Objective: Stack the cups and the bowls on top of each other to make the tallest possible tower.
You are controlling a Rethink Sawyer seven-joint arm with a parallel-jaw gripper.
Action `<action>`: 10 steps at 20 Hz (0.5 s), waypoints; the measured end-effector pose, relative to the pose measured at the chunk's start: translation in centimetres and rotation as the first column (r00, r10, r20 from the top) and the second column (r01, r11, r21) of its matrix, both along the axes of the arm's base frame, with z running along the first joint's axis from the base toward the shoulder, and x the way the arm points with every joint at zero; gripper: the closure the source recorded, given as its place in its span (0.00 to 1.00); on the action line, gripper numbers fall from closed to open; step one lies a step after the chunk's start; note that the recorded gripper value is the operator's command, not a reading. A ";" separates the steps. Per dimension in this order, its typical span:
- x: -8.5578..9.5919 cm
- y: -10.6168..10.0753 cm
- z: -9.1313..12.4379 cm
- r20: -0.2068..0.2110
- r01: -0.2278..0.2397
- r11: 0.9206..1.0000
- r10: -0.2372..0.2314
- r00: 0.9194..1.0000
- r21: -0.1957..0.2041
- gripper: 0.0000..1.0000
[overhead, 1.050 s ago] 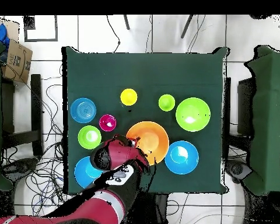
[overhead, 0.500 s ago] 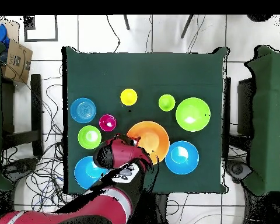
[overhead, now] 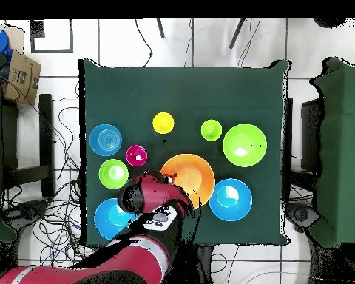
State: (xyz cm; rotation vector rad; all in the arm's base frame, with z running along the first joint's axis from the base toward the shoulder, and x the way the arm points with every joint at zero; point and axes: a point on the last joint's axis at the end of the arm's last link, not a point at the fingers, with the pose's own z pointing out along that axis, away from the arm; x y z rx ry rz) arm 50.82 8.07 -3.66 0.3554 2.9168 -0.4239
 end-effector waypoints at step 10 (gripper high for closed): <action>0.2 -0.1 -0.1 0.000 0.013 1.000 -0.013 1.000 0.015 1.00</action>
